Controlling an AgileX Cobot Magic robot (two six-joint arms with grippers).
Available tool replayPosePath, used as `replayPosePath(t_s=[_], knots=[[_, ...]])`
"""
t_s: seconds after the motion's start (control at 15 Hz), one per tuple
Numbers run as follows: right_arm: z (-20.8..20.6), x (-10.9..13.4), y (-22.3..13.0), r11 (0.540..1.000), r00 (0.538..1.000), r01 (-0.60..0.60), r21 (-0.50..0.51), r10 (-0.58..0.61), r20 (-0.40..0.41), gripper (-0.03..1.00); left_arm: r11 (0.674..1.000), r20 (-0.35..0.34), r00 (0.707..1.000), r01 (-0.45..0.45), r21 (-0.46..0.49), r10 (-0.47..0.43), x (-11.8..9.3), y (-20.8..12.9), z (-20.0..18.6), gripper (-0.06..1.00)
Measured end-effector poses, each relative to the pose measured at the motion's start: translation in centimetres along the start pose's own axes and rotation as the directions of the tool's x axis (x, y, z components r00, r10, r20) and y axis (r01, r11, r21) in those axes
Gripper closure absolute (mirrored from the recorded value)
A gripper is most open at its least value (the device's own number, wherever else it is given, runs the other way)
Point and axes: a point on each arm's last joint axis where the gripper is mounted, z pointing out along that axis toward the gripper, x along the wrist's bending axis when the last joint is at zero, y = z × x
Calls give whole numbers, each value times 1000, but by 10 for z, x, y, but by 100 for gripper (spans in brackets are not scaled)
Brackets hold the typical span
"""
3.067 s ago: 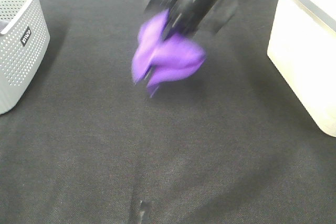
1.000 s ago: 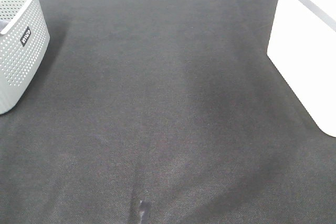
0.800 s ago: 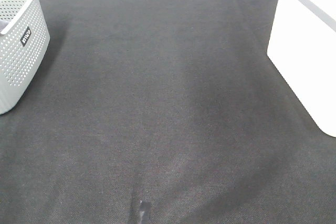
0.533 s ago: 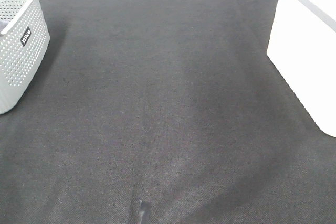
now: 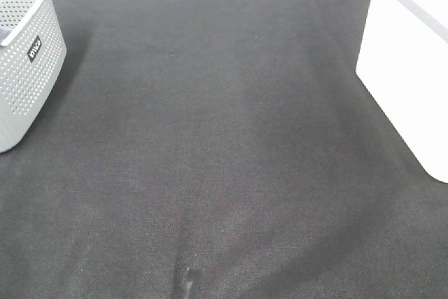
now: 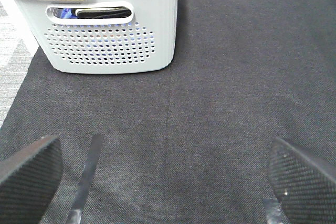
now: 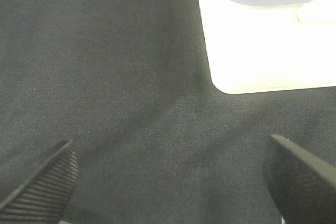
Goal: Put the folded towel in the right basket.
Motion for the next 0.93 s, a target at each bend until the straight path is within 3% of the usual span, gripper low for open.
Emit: replayPosePath(t_s=[0.2, 0.33, 0.93], knots=[[-20, 2, -34, 998, 1000, 10, -64, -10, -1, 6, 1000, 0, 1000, 0, 0, 0, 0, 0, 0, -4], [-16, 2, -46, 1000, 1000, 10, -28, -10, -2, 6, 1000, 0, 1000, 0, 0, 0, 0, 0, 0, -4], [-8, 2, -48, 999, 1000, 8, -32, -9, -15, 6, 1000, 0, 1000, 0, 0, 0, 0, 0, 0, -4]])
